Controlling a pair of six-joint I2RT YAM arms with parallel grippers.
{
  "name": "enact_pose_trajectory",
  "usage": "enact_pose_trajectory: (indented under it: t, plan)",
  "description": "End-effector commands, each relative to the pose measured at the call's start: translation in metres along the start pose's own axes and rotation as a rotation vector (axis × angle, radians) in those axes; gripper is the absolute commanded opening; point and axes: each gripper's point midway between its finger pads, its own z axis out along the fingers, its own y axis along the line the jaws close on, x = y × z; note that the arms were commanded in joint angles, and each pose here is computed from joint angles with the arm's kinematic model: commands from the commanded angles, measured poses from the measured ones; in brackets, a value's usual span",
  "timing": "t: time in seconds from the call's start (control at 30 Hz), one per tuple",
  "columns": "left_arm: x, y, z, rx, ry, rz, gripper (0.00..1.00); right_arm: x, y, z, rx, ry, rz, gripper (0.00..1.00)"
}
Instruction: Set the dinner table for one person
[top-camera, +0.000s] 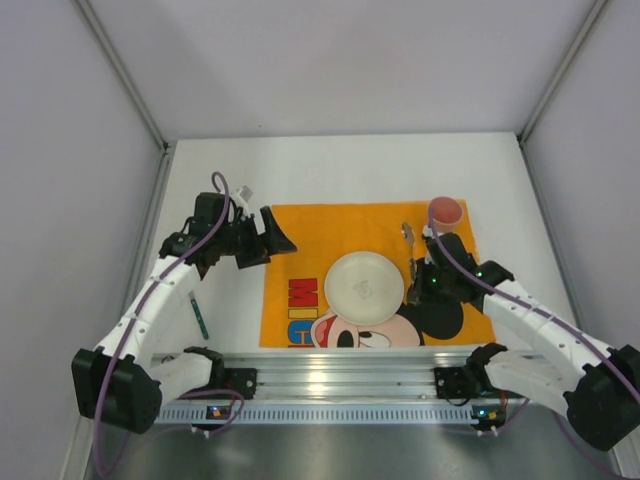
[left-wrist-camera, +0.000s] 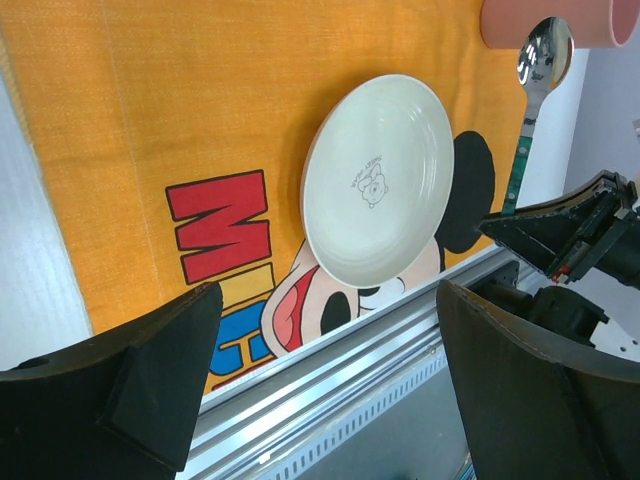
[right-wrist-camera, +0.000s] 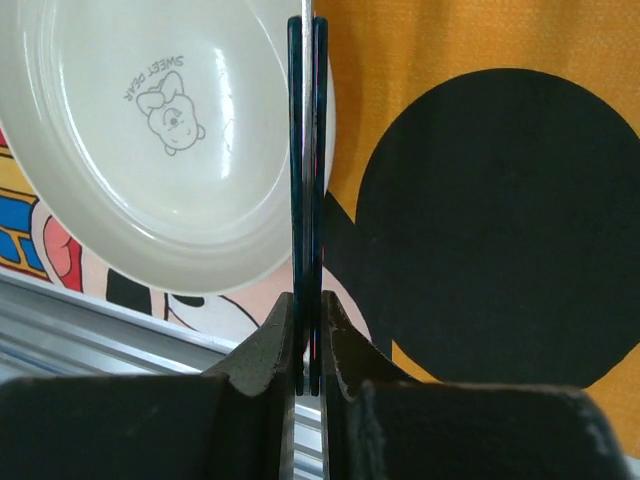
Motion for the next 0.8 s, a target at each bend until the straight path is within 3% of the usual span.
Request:
enact_pose_trajectory:
  t: [0.0, 0.17, 0.2, 0.23, 0.33, 0.6, 0.7, 0.77]
  plan:
    - [-0.009, 0.003, -0.003, -0.031, -0.025, 0.024, 0.93, -0.009, -0.004, 0.000, 0.038, -0.027, 0.038, 0.00]
    - [-0.011, 0.018, -0.005, -0.110, -0.042, 0.002, 0.93, 0.011, -0.013, 0.015, 0.094, 0.083, 0.068, 0.00]
    - [-0.013, 0.022, -0.006, -0.126, -0.046, -0.005, 0.93, 0.014, -0.016, 0.017, 0.106, 0.097, 0.074, 0.03]
    - [-0.014, 0.027, -0.006, -0.144, -0.051, -0.014, 0.92, 0.017, -0.017, 0.019, 0.115, 0.115, 0.075, 0.13]
    - [-0.016, 0.037, -0.008, -0.175, -0.053, -0.032, 0.92, 0.027, -0.026, 0.025, 0.160, 0.161, 0.088, 0.22]
    - [-0.024, 0.063, -0.013, -0.276, -0.079, -0.066, 0.92, 0.030, -0.044, 0.016, 0.287, 0.179, 0.123, 0.30]
    - [-0.036, 0.097, -0.028, -0.473, -0.136, -0.103, 0.94, 0.021, -0.040, 0.004, 0.296, 0.168, 0.118, 0.50]
    - [-0.032, 0.123, -0.039, -0.605, -0.120, -0.149, 0.95, 0.007, -0.030, -0.008, 0.279, 0.138, 0.103, 0.57]
